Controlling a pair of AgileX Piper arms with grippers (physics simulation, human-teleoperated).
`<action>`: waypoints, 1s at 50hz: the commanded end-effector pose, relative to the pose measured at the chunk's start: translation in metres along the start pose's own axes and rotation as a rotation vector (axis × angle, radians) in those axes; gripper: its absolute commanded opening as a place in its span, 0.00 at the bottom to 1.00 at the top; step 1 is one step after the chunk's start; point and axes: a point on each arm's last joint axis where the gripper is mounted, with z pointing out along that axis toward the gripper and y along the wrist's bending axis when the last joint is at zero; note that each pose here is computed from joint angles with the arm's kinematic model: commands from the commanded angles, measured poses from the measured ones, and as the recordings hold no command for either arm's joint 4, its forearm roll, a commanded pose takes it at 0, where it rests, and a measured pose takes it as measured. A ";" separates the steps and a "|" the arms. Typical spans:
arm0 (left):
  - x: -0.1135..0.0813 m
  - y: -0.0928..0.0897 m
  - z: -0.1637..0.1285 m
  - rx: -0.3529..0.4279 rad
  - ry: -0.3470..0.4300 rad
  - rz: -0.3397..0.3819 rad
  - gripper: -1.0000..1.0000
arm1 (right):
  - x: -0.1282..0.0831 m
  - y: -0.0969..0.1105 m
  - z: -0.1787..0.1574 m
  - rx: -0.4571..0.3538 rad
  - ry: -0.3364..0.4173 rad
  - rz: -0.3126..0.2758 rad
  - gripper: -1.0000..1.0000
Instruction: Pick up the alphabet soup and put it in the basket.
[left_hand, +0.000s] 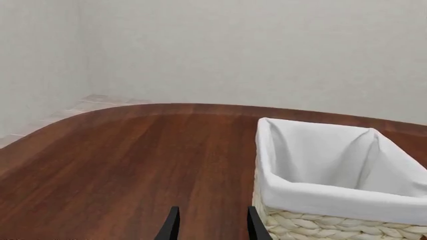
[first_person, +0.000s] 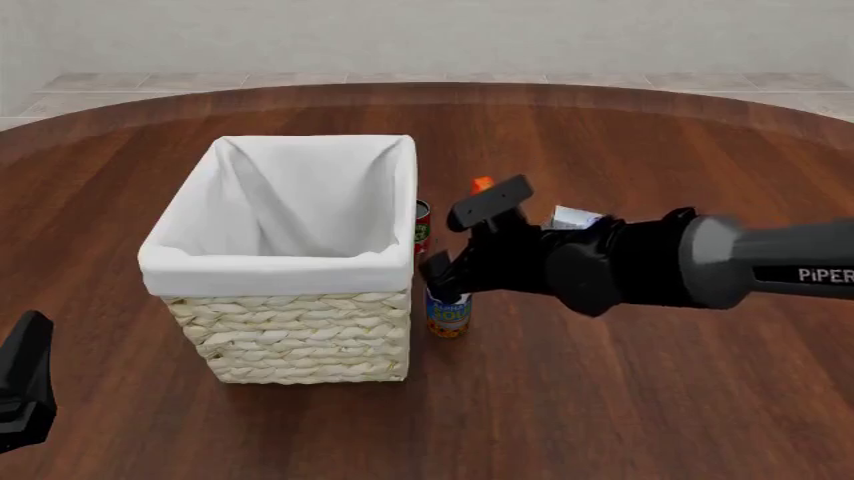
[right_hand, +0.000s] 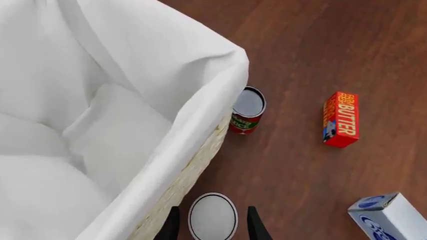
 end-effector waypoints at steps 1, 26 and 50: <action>0.000 0.000 0.000 -0.004 0.003 -0.003 1.00 | 0.004 0.001 0.007 -0.003 0.016 0.004 1.00; 0.001 0.001 0.000 -0.009 0.006 -0.005 1.00 | 0.009 0.003 0.014 -0.005 0.036 0.019 1.00; 0.001 0.001 0.000 -0.012 0.007 -0.011 1.00 | 0.016 -0.001 0.021 0.003 0.059 0.022 1.00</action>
